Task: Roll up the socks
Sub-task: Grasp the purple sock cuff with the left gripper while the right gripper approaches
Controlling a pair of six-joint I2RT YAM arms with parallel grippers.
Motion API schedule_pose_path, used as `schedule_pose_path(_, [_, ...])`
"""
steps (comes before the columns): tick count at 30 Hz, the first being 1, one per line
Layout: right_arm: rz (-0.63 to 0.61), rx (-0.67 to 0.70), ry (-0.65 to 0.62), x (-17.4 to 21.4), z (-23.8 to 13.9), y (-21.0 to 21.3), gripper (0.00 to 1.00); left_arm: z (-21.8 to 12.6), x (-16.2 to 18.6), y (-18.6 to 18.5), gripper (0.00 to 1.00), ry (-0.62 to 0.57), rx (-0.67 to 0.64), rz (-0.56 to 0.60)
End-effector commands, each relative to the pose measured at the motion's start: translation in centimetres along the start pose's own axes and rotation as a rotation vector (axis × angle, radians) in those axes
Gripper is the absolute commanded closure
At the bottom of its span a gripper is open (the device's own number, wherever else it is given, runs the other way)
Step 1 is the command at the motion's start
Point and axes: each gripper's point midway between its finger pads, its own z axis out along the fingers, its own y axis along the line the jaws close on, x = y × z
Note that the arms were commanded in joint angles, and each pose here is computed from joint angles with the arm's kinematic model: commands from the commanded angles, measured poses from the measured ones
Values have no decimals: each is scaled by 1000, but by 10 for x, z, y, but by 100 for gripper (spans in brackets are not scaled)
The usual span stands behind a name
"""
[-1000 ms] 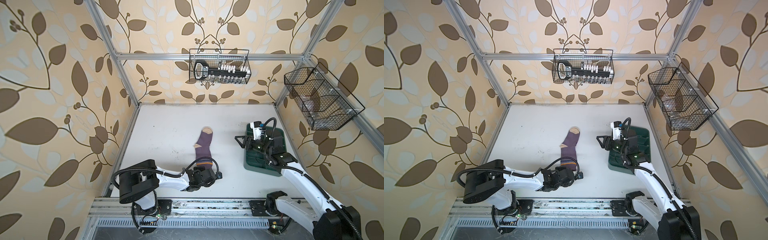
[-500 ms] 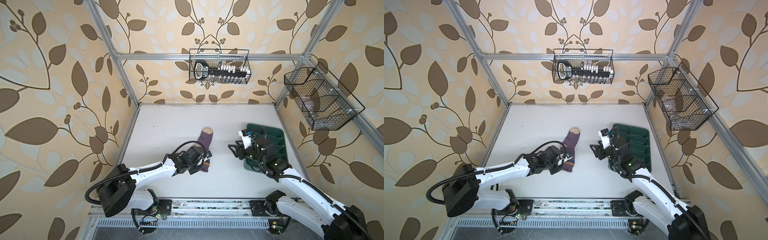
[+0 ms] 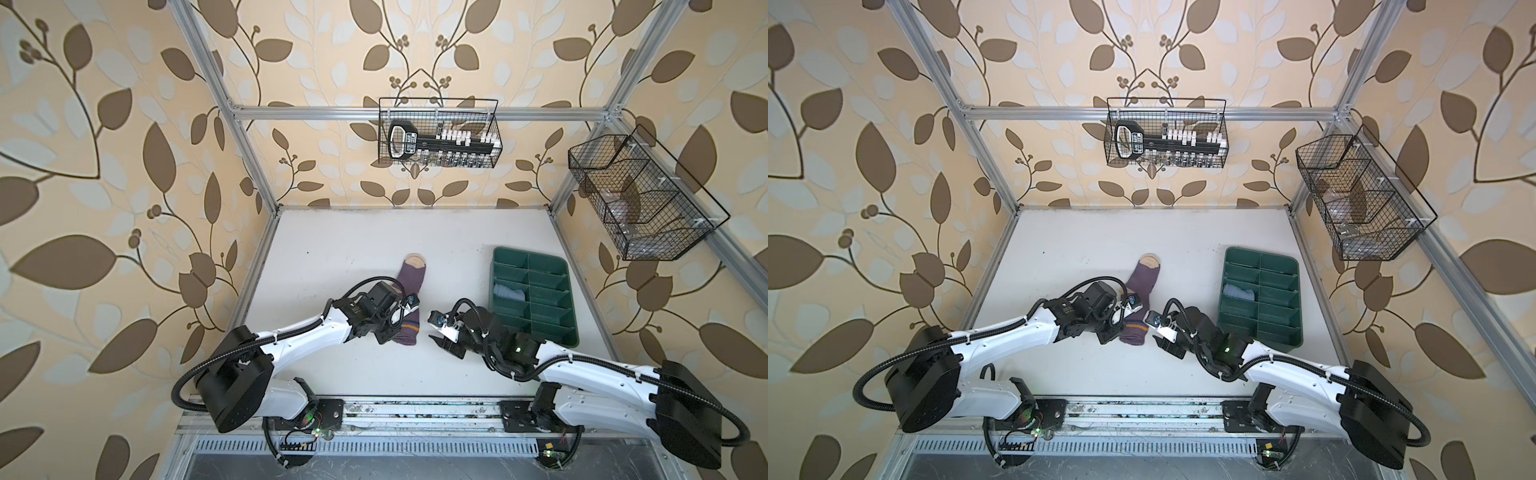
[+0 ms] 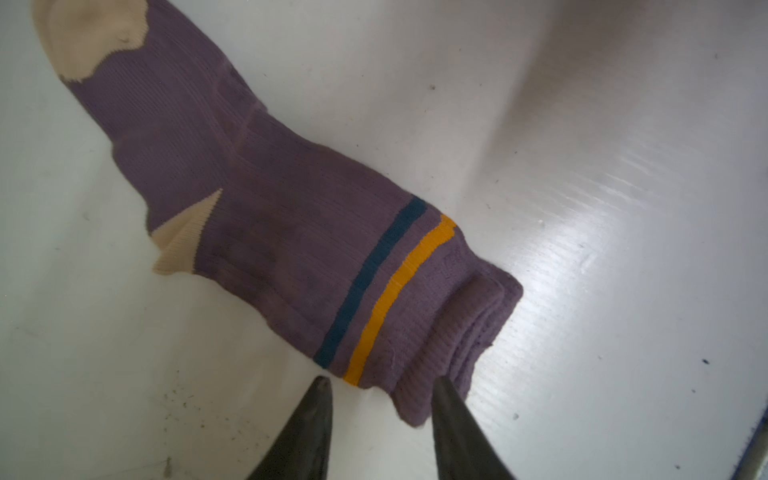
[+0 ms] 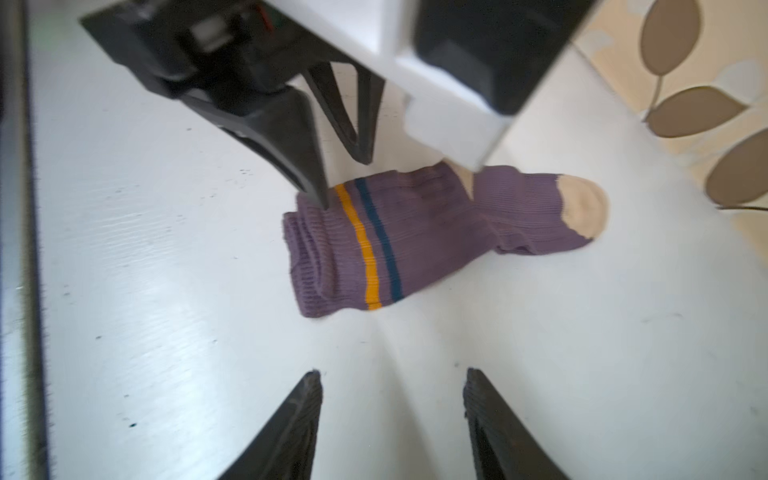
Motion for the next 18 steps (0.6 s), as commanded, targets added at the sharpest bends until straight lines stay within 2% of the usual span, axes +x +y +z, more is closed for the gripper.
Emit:
schedule_pose_path(1, [33, 256, -50, -17, -25, -57, 42, -21, -8, 8, 49, -60, -57, 73])
schedule_pose_path(3, [148, 335, -99, -22, -41, -87, 41, -26, -6, 0, 46, -68, -39, 121])
schedule_pose_path(5, [315, 404, -166, -22, -59, -119, 39, -24, 1, -15, 42, -49, -13, 195])
schedule_pose_path(8, [535, 464, -243, -12, -78, -155, 38, -12, 17, -31, 42, 14, -31, 301])
schedule_pose_path(10, [625, 482, -270, -5, -85, -169, 39, -2, 23, -35, 42, 55, -55, 339])
schedule_pose_path(13, [679, 497, -264, 4, -88, -177, 39, 10, 22, -35, 40, 85, -67, 336])
schedule_pose_path(18, [681, 505, -257, 6, -90, -178, 39, 27, 30, -39, 38, 130, -47, 338])
